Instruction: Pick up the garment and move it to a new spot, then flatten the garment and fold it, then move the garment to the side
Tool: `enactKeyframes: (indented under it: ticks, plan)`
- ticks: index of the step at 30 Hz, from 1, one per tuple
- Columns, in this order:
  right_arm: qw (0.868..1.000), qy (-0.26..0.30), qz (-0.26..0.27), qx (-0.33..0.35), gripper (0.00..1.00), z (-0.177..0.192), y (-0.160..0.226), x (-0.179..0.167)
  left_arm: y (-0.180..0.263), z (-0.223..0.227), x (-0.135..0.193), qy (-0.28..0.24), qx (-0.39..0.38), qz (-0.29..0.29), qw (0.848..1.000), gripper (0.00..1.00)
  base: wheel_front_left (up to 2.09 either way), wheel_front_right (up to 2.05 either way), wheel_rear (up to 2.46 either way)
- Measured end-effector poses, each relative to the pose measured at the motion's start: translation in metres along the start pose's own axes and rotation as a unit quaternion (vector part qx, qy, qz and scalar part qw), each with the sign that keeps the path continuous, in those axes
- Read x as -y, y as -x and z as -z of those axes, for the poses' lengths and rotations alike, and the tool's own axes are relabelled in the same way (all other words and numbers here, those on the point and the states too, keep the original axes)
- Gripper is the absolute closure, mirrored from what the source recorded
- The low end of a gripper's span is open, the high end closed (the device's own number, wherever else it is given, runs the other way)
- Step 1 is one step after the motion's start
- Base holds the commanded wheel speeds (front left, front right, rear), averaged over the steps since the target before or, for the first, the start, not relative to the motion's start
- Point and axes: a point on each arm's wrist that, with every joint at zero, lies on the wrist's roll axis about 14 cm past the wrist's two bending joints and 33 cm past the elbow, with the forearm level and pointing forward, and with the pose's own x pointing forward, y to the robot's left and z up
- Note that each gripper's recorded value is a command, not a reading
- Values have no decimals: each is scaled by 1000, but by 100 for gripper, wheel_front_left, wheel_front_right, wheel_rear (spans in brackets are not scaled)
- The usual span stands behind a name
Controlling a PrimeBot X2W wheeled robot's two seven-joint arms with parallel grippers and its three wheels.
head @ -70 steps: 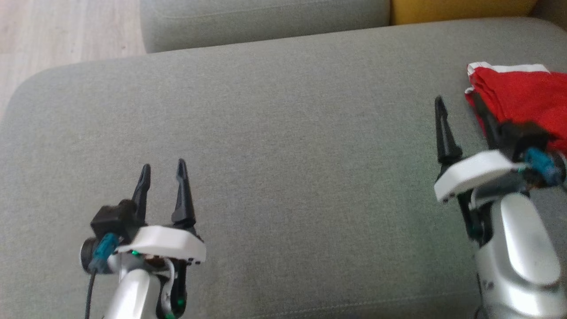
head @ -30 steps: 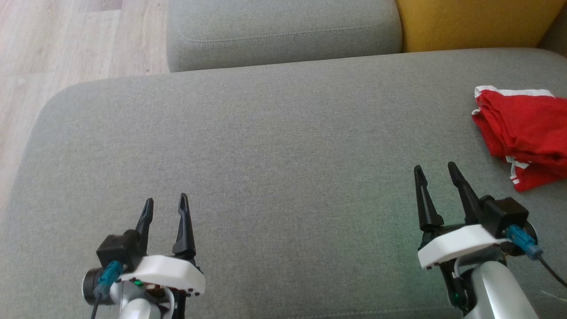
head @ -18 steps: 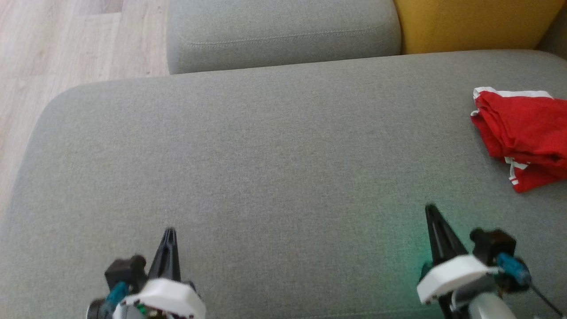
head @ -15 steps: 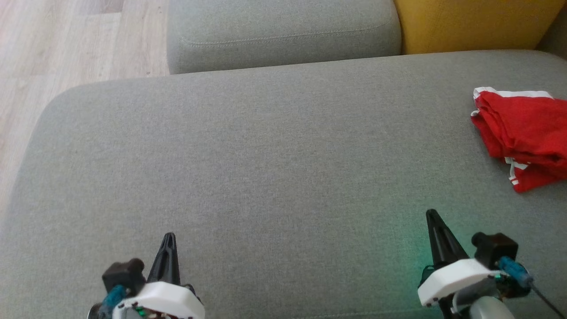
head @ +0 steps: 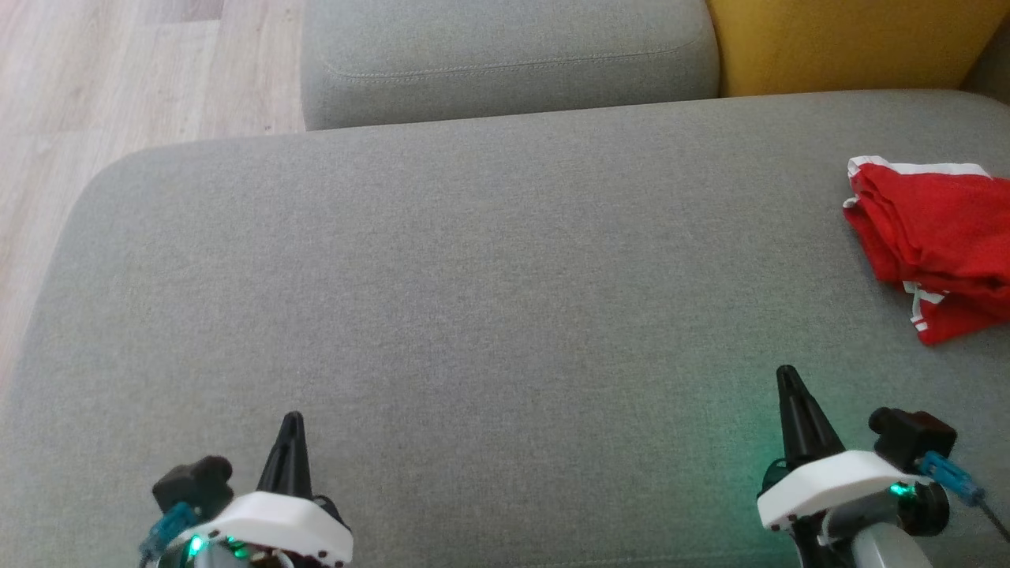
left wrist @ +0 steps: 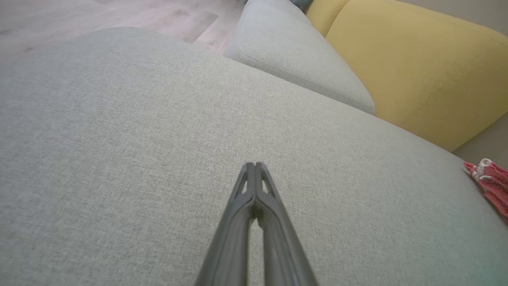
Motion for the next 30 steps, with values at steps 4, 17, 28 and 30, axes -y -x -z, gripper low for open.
enactKeyframes:
  ticks: [4,17,28,30]
  plan:
    - [1000,-23,5,4,100,-2,0,2,0,0,-4,22,-3,-6,1000,100,0,0,0]
    - [995,-99,16,5,100,-6,-2,7,-4,-3,-9,96,-11,-14,995,100,0,0,0]
    - [987,-158,24,11,100,-9,-3,12,-6,-4,-13,152,-17,-17,988,100,0,0,0]
    - [985,-169,25,12,100,-10,-3,12,-6,-5,-13,164,-17,-18,986,100,0,0,0]
